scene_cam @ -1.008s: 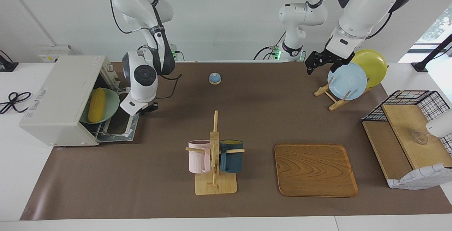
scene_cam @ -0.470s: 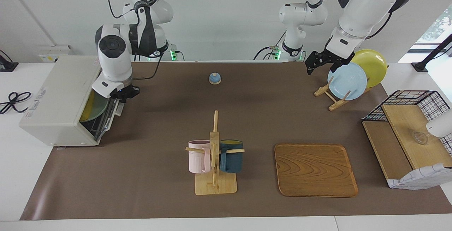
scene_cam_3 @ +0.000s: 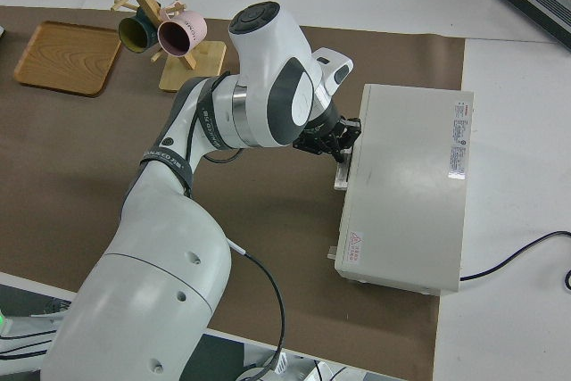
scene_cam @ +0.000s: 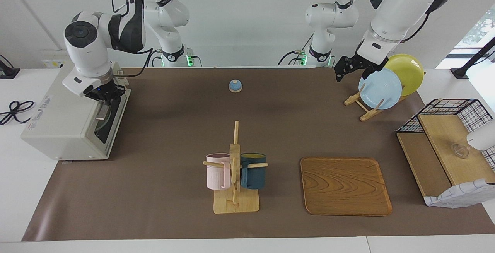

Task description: Put corn in oven

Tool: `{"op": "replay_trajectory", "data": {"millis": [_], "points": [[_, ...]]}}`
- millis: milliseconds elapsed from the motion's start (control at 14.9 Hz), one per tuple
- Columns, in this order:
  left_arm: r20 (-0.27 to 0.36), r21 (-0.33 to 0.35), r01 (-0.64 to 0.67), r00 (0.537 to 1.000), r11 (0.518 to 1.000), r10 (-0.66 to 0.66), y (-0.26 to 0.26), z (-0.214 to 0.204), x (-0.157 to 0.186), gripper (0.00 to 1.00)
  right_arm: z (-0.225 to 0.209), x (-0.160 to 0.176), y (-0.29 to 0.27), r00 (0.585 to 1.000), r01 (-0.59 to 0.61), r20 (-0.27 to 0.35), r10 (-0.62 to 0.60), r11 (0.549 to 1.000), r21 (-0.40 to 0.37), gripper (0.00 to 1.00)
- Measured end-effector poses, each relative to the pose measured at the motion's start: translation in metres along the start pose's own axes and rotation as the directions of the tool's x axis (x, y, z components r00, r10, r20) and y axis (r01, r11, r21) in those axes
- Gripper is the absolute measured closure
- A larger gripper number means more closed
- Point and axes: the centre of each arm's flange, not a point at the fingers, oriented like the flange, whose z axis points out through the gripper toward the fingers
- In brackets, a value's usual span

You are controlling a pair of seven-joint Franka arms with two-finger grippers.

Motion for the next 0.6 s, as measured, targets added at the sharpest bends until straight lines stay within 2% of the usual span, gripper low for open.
{"op": "replay_trajectory", "data": {"millis": [202, 403, 537, 605], "points": [[0.000, 0.000, 0.000, 1.000, 1.000, 0.000, 0.000, 0.000, 0.000, 0.00, -0.003, -0.002, 0.000, 1.000, -0.001, 0.001, 0.001, 1.000, -0.001, 0.99], [0.000, 0.000, 0.000, 1.000, 1.000, 0.000, 0.000, 0.000, 0.000, 0.00, -0.022, -0.011, 0.004, 0.999, -0.020, 0.040, 0.020, 1.000, 0.019, 0.99], [0.000, 0.000, 0.000, 1.000, 1.000, 0.000, 0.000, 0.000, 0.000, 0.00, -0.054, -0.014, 0.008, 0.998, -0.050, 0.032, 0.047, 0.996, 0.075, 0.99], [0.000, 0.000, 0.000, 1.000, 1.000, 0.000, 0.000, 0.000, 0.000, 0.00, -0.071, -0.016, 0.008, 0.998, -0.063, 0.021, 0.061, 0.991, 0.119, 0.95]]}}
